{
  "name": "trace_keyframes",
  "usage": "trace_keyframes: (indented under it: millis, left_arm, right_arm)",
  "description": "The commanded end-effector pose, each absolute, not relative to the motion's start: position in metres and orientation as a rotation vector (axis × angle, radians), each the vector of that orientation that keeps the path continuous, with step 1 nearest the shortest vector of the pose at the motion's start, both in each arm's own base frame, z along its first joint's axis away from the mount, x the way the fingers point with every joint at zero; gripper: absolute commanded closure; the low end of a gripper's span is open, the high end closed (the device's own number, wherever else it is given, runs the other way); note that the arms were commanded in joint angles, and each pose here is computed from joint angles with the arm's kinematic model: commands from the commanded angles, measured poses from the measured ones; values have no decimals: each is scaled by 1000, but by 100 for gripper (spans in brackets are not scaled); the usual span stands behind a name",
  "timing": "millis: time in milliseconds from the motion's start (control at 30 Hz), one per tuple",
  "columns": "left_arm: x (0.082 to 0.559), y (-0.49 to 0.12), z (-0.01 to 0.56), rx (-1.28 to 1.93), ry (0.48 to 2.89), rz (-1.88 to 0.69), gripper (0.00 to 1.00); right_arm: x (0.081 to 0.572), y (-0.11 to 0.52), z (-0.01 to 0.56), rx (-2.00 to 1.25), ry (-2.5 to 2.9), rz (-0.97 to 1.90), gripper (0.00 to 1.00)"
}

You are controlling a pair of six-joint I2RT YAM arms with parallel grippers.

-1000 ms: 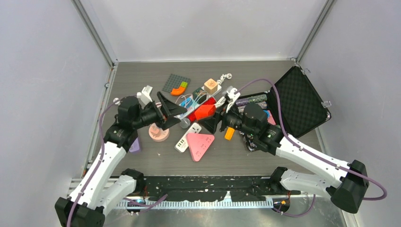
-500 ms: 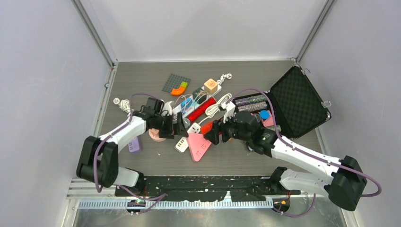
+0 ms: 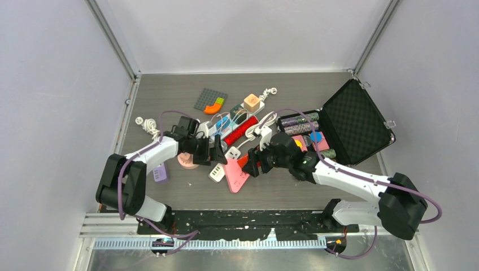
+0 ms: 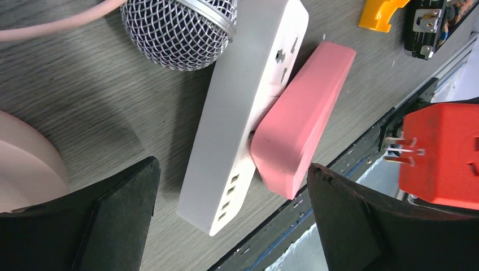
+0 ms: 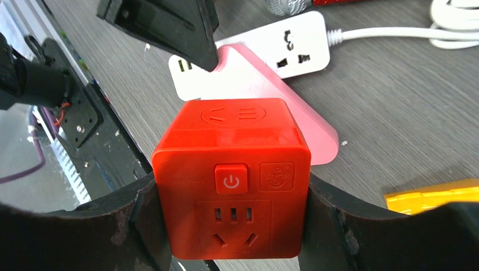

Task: Insert the plug
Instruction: Insert the plug into the socket.

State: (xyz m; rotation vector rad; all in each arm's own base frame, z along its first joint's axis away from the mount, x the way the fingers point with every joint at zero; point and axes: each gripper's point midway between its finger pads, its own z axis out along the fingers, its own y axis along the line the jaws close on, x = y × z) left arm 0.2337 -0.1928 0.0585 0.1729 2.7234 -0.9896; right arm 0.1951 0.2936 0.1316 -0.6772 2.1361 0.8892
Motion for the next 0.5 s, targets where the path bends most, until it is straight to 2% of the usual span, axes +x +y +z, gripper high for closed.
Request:
trace_keyframes:
  millis: [0,300,467]
  left_arm:
    - [239,-185,46,168,2762,-899,2]
    - [240,-157,28,271,2851,-520,16]
    - [235,-153,22,322,2874,-410,23]
  right_arm:
    - [192,307,135,-807,2068,943,94]
    - [184,303,107,-921,2054,929,95]
    - [182,305,103,-927,2091,939,95]
